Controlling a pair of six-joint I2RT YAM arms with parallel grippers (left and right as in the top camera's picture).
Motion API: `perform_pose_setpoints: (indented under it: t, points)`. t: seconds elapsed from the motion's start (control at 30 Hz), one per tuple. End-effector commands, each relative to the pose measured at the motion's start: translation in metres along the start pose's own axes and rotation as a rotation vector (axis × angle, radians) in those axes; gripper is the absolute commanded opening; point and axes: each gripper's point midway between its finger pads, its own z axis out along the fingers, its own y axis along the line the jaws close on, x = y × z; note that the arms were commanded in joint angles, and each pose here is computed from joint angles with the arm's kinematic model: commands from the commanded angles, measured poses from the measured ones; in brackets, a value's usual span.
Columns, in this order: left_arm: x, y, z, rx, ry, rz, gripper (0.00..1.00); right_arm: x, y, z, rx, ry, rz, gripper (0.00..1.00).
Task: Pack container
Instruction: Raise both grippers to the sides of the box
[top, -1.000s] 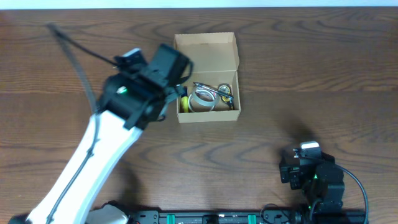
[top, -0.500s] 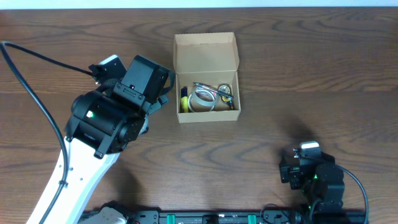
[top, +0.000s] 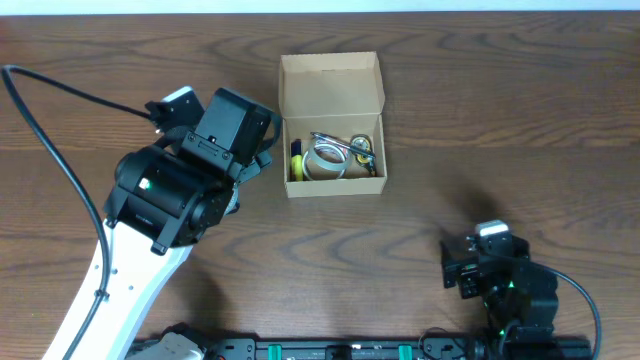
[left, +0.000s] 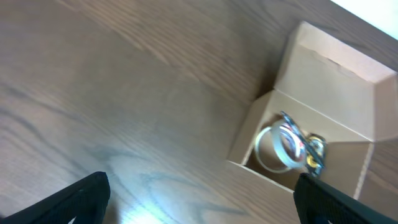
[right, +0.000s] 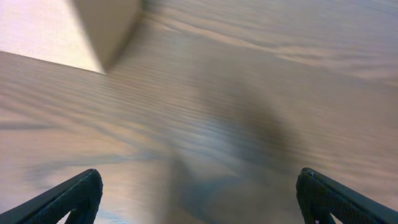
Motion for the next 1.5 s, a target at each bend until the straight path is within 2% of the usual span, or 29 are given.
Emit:
perform_pose_setpoints:
  t: [0.0, 0.17, 0.3, 0.43, 0.57, 0.77, 0.9, 1.03, 1.47]
  points:
    - [0.005, -0.004, 0.004, 0.013, 0.033, 0.055, 0.95, -0.032, 0.023, -0.017, -0.142, -0.052, 0.007, 0.99]
    - [0.004, -0.005, 0.009, 0.010, 0.045, 0.070, 0.95, -0.067, 0.017, -0.024, -0.155, 0.022, 0.012, 0.99]
    - [-0.004, -0.007, 0.014, 0.042, 0.055, 0.039, 0.95, -0.097, 0.011, -0.014, -0.184, 0.149, 0.042, 0.99]
    - [-0.024, -0.004, 0.022, 0.083, 0.053, -0.026, 0.95, -0.130, 0.014, 0.000, -0.277, 0.302, 0.092, 0.99]
    - [-0.051, 0.002, 0.033, 0.106, 0.017, -0.108, 0.95, -0.157, 0.022, 0.022, -0.388, 0.372, 0.138, 0.99]
    - [-0.077, 0.002, 0.042, 0.121, -0.052, -0.169, 0.95, -0.170, 0.013, 0.076, -0.389, 0.334, 0.150, 0.99]
    - [-0.087, -0.005, 0.048, 0.136, -0.082, -0.176, 0.95, -0.170, 0.009, 0.098, -0.362, 0.353, 0.288, 0.99]
    - [-0.091, -0.011, 0.064, 0.117, -0.081, -0.174, 0.95, -0.165, 0.008, 0.106, -0.350, 0.386, 0.361, 0.99]
    - [-0.085, -0.038, 0.145, 0.090, 0.011, -0.158, 0.95, -0.196, 0.000, 0.119, -0.342, 0.238, 0.318, 0.99]
